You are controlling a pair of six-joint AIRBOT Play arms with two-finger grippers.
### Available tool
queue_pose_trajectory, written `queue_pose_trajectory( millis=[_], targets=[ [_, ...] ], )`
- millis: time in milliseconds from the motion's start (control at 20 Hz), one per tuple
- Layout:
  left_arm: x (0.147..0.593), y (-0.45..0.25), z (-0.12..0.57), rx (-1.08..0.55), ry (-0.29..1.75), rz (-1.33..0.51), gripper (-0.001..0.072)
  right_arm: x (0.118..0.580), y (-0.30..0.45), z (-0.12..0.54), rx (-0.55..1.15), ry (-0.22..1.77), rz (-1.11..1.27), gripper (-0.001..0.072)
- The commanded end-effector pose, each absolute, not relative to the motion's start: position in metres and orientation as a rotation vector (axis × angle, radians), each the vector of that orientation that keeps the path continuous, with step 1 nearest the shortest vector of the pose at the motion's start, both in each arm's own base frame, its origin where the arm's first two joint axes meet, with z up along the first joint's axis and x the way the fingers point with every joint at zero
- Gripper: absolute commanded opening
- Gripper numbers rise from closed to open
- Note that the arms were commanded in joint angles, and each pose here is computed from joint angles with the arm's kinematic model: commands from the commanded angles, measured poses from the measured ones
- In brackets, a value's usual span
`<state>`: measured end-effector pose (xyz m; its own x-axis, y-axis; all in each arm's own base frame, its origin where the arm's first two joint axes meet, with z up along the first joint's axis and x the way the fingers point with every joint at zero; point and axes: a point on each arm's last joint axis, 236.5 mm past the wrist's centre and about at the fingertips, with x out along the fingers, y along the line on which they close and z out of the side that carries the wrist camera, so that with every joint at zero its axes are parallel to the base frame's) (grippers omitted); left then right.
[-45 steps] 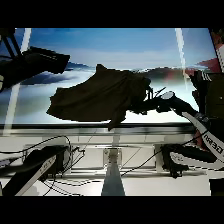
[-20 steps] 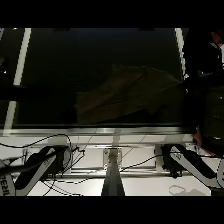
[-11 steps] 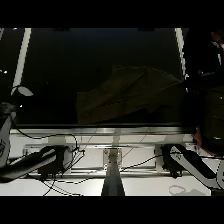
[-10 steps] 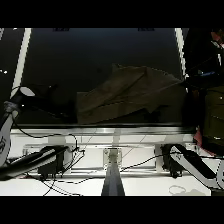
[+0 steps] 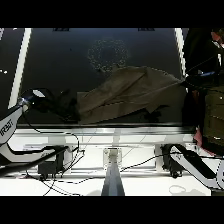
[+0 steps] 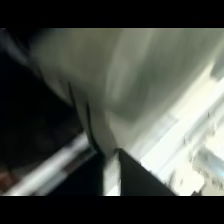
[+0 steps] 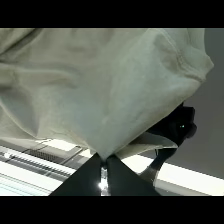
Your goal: Fold the clothes and pants, and hang the long-sleeved shirts on hangers.
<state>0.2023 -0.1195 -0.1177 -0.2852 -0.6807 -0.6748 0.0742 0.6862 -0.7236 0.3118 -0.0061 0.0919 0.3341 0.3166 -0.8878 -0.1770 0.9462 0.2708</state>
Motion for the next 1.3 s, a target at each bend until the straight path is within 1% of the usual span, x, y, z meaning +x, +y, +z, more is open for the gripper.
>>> queue_pose_trajectory(
  millis=[0, 100, 150, 250, 300, 350, 400, 450, 500, 600, 650, 700, 800, 850, 950, 1100, 1200, 1250],
  targets=[
    [0.227, -0.136, -0.112, -0.536, 1.598, -0.835, 0.0015, 0.313, -0.006, 0.093, 0.139, 1.18, 0.321, 0.0012],
    [0.244, -0.135, -0.1, -0.517, 1.558, -0.856, 0.0014, 0.32, -0.001, 0.098, 0.158, 1.145, 0.331, 0.0012],
    [0.254, -0.137, -0.086, -0.505, 1.534, -0.894, 0.0014, 0.326, 0.006, 0.105, 0.185, 1.109, 0.353, 0.0012],
    [0.278, -0.143, -0.038, -0.487, 1.444, -1.001, 0.0014, 0.341, 0.021, 0.13, 0.236, 1.011, 0.401, 0.0012],
    [0.292, -0.149, -0.002, -0.48, 1.359, -1.068, 0.0014, 0.35, 0.025, 0.146, 0.243, 0.955, 0.413, 0.0012],
    [0.304, -0.156, 0.042, -0.487, 1.249, -1.15, 0.0014, 0.358, 0.026, 0.166, 0.236, 0.894, 0.412, 0.0012],
    [0.313, -0.162, 0.095, -0.496, 1.091, -1.26, 0.0014, 0.366, 0.024, 0.188, 0.218, 0.827, 0.405, 0.0012],
    [0.32, -0.165, 0.161, -0.52, 0.885, -1.367, 0.0014, 0.374, 0.022, 0.213, 0.192, 0.758, 0.396, 0.0012],
    [0.325, -0.161, 0.222, -0.544, 0.682, -1.427, 0.0014, 0.378, 0.021, 0.238, 0.165, 0.698, 0.389, 0.0012],
    [0.325, -0.136, 0.338, -0.544, 0.269, -1.442, 0.0014, 0.379, 0.021, 0.292, 0.103, 0.572, 0.377, 0.0012],
    [0.32, -0.118, 0.388, -0.521, 0.078, -1.4, 0.0013, 0.376, 0.024, 0.323, 0.076, 0.494, 0.377, 0.0012],
    [0.315, -0.103, 0.426, -0.485, -0.07, -1.327, 0.0013, 0.37, 0.029, 0.354, 0.057, 0.413, 0.382, 0.0012],
    [0.313, -0.07, 0.482, -0.423, -0.262, -1.077, 0.0014, 0.349, 0.044, 0.413, 0.029, 0.252, 0.404, 0.0012],
    [0.308, -0.054, 0.503, -0.397, -0.331, -0.944, 0.0014, 0.334, 0.053, 0.443, 0.015, 0.166, 0.416, 0.0012],
    [0.286, -0.031, 0.539, -0.34, -0.45, -0.75, 0.0014, 0.297, 0.071, 0.491, -0.025, 0.025, 0.435, 0.0012],
    [0.241, -0.023, 0.574, -0.202, -0.583, -0.55, 0.0015, 0.238, 0.093, 0.54, -0.106, -0.125, 0.444, 0.0012],
    [0.218, -0.024, 0.588, -0.083, -0.649, -0.427, 0.0014, 0.201, 0.105, 0.565, -0.153, -0.22, 0.436, 0.0012],
    [0.211, -0.023, 0.593, -0.049, -0.669, -0.369, 0.0014, 0.186, 0.109, 0.575, -0.166, -0.264, 0.428, 0.0012]
  ],
)
